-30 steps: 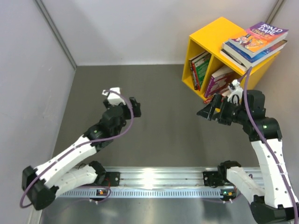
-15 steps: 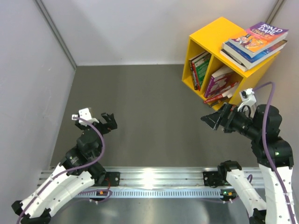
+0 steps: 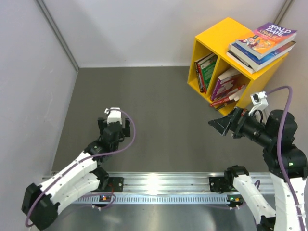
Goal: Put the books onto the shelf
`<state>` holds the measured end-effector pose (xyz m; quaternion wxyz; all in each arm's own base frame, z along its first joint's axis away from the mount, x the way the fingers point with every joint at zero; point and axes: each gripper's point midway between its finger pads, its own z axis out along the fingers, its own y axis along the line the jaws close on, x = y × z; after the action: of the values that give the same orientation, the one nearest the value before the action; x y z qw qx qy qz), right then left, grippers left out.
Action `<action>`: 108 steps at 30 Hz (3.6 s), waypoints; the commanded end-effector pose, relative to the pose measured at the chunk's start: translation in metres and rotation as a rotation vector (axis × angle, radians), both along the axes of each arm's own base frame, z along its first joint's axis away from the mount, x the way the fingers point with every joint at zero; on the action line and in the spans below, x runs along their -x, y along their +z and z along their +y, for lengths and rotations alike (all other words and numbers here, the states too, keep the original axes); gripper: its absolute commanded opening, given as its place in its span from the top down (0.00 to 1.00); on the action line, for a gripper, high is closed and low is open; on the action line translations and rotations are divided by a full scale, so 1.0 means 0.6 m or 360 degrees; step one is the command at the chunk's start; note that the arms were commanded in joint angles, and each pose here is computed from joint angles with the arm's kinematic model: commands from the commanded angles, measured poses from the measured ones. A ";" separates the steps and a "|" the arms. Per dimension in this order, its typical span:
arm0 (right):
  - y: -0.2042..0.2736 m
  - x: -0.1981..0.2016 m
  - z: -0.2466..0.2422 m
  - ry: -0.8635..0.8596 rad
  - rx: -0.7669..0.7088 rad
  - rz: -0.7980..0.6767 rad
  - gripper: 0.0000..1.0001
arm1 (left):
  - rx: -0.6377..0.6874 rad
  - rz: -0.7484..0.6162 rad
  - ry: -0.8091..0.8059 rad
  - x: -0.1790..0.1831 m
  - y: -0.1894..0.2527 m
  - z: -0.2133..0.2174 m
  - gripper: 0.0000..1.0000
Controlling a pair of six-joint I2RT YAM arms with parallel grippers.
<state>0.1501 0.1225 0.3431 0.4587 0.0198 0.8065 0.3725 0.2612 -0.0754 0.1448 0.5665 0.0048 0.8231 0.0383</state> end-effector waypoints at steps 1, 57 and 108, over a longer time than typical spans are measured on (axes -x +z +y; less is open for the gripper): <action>0.027 0.019 -0.008 -0.0020 0.0025 -0.0077 0.00 | 0.0166 -0.0162 0.0058 -0.066 0.015 0.035 0.01; -0.358 -0.401 -0.194 -0.0762 0.0998 -0.0766 0.00 | 0.0192 -0.0319 -0.0059 -0.219 -0.106 0.129 0.01; -0.372 -0.386 -0.220 -0.0845 0.0953 -0.0755 0.00 | 0.0188 -0.0290 -0.0053 -0.223 -0.112 0.129 0.01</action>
<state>0.3711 0.0030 0.0898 0.6543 -0.0063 0.7562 0.0038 0.3806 0.0027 0.0593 0.6137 -0.0247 0.7889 -0.0187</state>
